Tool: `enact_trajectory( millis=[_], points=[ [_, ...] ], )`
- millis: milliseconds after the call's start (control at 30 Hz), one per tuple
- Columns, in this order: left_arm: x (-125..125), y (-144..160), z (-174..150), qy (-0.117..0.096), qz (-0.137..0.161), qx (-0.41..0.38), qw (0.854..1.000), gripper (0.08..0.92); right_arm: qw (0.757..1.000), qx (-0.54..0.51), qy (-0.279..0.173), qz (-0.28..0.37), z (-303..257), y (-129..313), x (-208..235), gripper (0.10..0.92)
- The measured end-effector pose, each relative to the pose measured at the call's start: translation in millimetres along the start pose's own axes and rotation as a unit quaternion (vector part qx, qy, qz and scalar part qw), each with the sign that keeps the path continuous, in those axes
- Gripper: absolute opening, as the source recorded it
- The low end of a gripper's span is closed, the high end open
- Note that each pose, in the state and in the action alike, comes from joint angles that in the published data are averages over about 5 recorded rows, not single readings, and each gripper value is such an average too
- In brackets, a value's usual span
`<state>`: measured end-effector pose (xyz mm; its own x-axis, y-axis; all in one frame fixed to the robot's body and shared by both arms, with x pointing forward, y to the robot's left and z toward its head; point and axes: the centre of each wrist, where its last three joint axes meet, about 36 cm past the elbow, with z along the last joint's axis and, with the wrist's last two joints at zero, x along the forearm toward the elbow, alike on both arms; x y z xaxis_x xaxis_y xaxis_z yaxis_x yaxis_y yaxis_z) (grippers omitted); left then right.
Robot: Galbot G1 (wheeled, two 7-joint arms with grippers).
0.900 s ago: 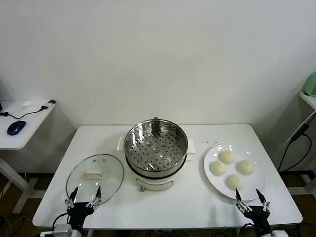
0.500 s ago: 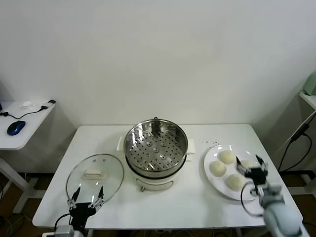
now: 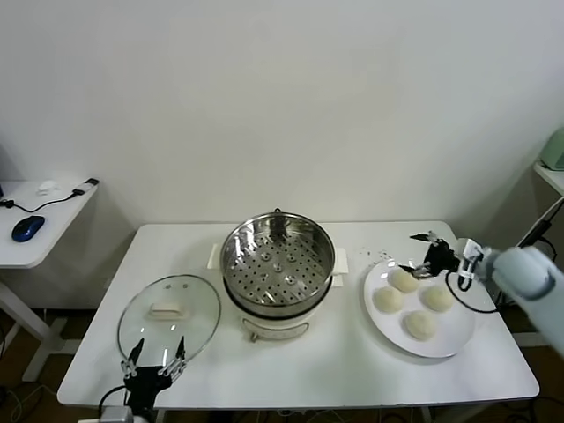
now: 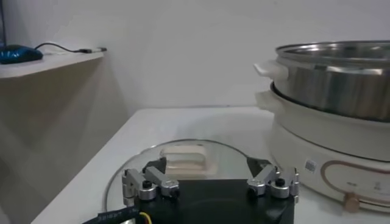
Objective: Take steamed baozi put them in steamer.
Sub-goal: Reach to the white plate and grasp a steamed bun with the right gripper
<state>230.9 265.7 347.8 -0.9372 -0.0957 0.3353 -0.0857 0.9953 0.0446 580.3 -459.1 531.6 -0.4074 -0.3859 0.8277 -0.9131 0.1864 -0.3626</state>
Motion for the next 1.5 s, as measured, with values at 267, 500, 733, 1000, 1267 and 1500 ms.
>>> enact_trajectory(
  millis=[267, 500, 733, 1000, 1267, 1500],
  points=[
    [-2, -1, 5, 0.002, -0.003, 0.004, 1.000, 0.823, 0.989, 0.030, 0.090, -0.113, -7, -40, -23, 0.823],
    [-2, -4, 11, 0.006, -0.005, 0.006, 1.000, 0.823, 0.979, 0.029, 0.142, -0.144, -11, -59, -51, 0.823],
    [-2, -5, 15, 0.007, -0.006, 0.005, 1.000, 0.823, 0.976, 0.027, 0.163, -0.145, -14, -69, -82, 0.823],
    [-2, -10, 19, 0.009, -0.005, 0.005, 1.000, 0.823, 0.973, 0.025, 0.175, -0.146, -15, -70, -113, 0.823],
    [1, -14, 23, 0.010, -0.005, 0.004, 1.000, 0.823, 0.973, 0.023, 0.177, -0.145, -18, -70, -132, 0.748],
    [5, -17, 23, 0.011, -0.005, 0.003, 1.000, 0.823, 0.974, 0.025, 0.171, -0.144, -22, -74, -130, 0.587]
  ],
)
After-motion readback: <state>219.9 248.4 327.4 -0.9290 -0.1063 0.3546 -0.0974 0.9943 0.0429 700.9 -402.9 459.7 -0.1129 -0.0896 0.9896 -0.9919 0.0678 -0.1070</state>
